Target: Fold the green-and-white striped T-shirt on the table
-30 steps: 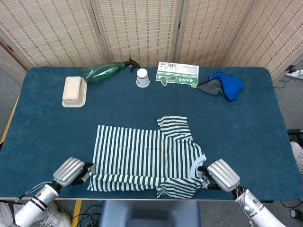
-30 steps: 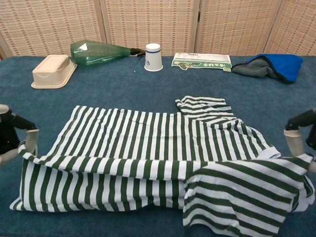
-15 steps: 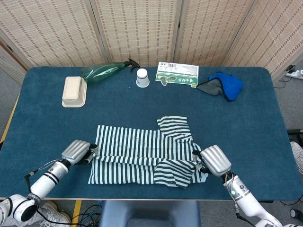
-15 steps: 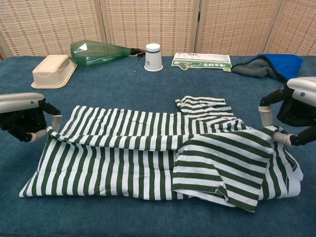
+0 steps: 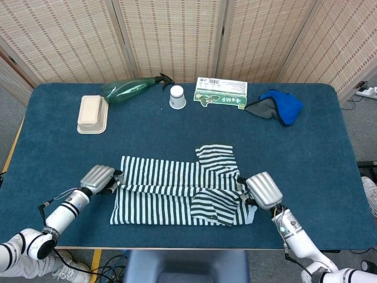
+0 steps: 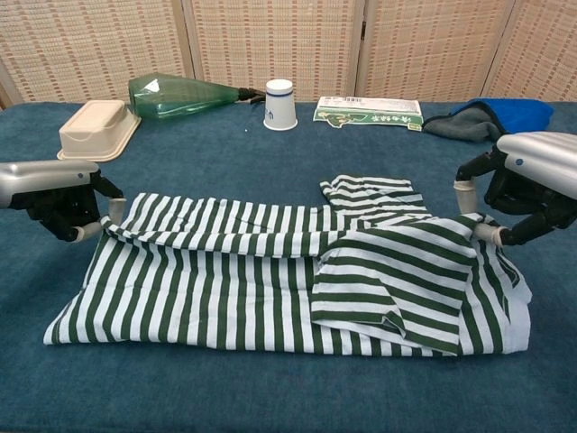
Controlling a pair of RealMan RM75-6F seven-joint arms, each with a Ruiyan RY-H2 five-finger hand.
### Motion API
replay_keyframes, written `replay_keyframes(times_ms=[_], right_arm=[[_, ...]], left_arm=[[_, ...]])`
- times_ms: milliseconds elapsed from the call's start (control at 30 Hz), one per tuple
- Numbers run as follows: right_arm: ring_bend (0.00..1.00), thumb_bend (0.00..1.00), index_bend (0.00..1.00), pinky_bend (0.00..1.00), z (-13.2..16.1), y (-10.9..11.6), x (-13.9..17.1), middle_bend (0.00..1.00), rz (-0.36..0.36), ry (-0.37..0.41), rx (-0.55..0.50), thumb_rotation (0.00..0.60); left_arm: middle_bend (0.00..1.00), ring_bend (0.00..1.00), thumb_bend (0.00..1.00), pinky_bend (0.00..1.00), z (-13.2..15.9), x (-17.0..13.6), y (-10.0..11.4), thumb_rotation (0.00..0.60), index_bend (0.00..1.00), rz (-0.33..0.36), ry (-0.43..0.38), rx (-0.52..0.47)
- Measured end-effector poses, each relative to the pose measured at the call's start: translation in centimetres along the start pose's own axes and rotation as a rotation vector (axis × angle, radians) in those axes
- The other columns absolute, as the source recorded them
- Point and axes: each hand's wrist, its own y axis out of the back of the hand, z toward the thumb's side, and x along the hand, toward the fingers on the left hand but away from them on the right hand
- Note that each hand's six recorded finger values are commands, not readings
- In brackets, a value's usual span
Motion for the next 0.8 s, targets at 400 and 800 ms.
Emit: replay_keyframes(times_ms=[400,800], right_arm=[[1.0,0.62,0.79,1.0,-0.2,-0.2,-1.4,1.0,-0.007,-0.028,0.011,0.6],[1.0,0.62,0.79,1.0,-0.4,-0.7,-2.5,1.0,-0.016,-0.04,0.037,0.6]], left_arm=[[0.95,0.87,0.57,1.0,-0.4,2.8,0.9,0.6,0.52,-0.016,0.047,0.019],[0.95,0.87,0.57,1.0,-1.1,4.2,1.1,0.6,0.52,-0.022,0.087,0.017]])
